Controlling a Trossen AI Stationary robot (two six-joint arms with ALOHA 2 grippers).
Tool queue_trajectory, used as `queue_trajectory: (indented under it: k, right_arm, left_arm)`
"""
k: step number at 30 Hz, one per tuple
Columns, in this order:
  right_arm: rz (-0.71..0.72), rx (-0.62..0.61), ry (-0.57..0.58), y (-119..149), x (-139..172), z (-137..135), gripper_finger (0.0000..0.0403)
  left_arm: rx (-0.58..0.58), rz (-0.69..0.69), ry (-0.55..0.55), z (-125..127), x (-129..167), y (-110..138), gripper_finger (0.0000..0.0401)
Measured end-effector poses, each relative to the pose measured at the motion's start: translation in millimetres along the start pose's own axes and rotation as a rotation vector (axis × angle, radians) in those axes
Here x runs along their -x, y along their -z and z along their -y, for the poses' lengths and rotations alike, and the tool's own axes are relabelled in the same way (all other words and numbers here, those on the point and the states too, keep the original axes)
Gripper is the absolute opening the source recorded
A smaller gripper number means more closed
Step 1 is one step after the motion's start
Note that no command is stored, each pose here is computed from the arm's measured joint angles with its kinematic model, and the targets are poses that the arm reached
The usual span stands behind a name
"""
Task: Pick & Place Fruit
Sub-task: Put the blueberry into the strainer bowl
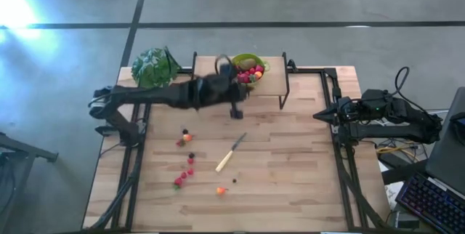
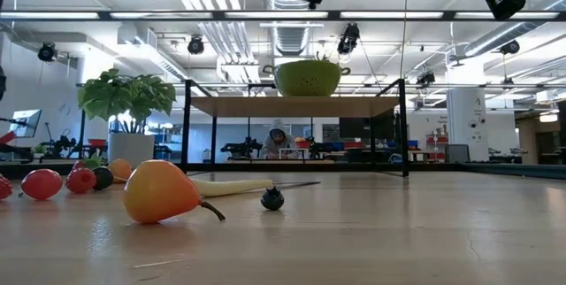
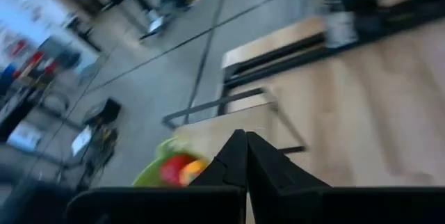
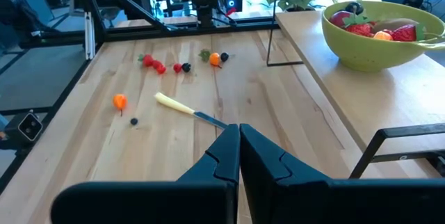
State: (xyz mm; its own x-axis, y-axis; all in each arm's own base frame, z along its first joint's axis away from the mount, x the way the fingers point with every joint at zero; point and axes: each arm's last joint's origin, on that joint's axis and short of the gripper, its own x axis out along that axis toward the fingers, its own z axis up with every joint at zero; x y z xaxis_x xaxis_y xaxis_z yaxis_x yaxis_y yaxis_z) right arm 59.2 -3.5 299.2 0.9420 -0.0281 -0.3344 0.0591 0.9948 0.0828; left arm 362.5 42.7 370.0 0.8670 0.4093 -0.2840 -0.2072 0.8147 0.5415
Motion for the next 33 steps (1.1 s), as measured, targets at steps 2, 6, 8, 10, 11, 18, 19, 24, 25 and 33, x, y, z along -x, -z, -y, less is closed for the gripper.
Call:
queue_trajectory:
  k: [2, 6, 8, 10, 11, 18, 19, 24, 25, 33]
  right_arm:
    - [-0.001, 0.0, 0.0, 0, 0, 0, 0.0008]
    - [0.0, 0.0, 0.0, 0, 0, 0, 0.0008]
    - [0.0, 0.0, 0.0, 0, 0, 0, 0.0008]
    - [-0.001, 0.0, 0.0, 0, 0, 0, 0.0008]
    - [-0.001, 0.0, 0.0, 0, 0, 0, 0.0008]
    - [-0.001, 0.0, 0.0, 0, 0, 0, 0.0008]
    - [-0.001, 0.0, 0.0, 0, 0, 0, 0.0008]
    - [0.0, 0.0, 0.0, 0, 0, 0, 0.0008]
    - [-0.001, 0.0, 0.0, 0, 0, 0, 0.0008]
    - [-0.001, 0.0, 0.0, 0, 0, 0, 0.0008]
  left_arm:
    - [0.05, -0.022, -0.041, -16, -6, 9, 0.0]
    - [0.151, -0.061, -0.101, -42, -15, 26, 0.0]
    - [0.216, -0.076, -0.127, -52, -19, 34, 0.0]
    - [0.285, -0.085, -0.149, -62, -21, 40, 0.0]
    - [0.315, -0.088, -0.158, -66, -22, 43, 0.0]
    - [0.443, -0.094, -0.198, -79, -23, 52, 0.0]
    - [0.446, -0.095, -0.199, -78, -24, 53, 0.0]
    - [0.439, -0.143, -0.181, -69, -38, 64, 0.0]
    - [0.437, -0.154, -0.176, -67, -41, 67, 0.0]
    - [0.424, -0.208, -0.157, -61, -60, 82, 0.0]
